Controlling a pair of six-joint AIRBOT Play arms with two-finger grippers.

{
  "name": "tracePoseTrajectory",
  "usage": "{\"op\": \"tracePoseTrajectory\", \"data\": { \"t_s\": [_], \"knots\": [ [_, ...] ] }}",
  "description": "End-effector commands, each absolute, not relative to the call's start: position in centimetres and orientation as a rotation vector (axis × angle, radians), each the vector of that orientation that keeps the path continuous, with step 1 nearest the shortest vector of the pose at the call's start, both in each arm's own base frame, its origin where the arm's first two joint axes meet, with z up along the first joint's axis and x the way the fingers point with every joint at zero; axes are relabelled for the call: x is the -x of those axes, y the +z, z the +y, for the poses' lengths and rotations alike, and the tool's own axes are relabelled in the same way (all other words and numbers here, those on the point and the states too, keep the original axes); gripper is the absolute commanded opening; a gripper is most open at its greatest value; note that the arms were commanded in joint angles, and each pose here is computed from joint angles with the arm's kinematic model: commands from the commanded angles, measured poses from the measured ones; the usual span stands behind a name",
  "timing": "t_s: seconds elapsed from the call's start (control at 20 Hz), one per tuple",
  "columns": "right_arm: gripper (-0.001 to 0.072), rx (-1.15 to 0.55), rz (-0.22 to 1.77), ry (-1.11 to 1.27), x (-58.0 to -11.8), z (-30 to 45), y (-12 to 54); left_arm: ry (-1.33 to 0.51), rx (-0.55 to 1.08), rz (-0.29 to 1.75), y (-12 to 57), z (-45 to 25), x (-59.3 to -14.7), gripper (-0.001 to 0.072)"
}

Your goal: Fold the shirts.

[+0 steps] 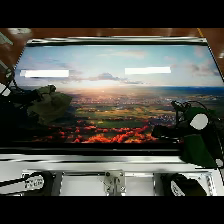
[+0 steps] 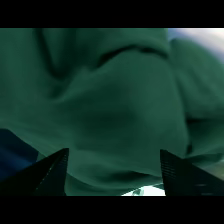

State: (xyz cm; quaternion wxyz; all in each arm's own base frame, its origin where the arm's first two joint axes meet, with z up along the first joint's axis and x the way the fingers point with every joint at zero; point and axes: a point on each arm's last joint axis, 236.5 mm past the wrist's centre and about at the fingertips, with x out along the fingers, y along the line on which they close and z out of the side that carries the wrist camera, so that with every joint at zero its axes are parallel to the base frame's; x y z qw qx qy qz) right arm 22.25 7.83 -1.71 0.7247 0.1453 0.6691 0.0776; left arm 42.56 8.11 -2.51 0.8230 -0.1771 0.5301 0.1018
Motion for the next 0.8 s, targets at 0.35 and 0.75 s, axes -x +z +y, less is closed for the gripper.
{"op": "tracePoseTrajectory", "data": {
  "t_s": [0.35, 0.75],
  "knots": [
    [0.0638, -0.396, 1.46, 0.196, -22.6, 9.2, -1.2, 0.31, 0.453, 1.17, -9.2, 10.2, -44.0, 0.0255],
    [0.0638, -0.503, 1.402, 0.249, -24.0, 11.3, 0.0, 0.037, 0.352, 0.877, 5.2, 4.0, -48.0, 0.0046]
  ]
}}
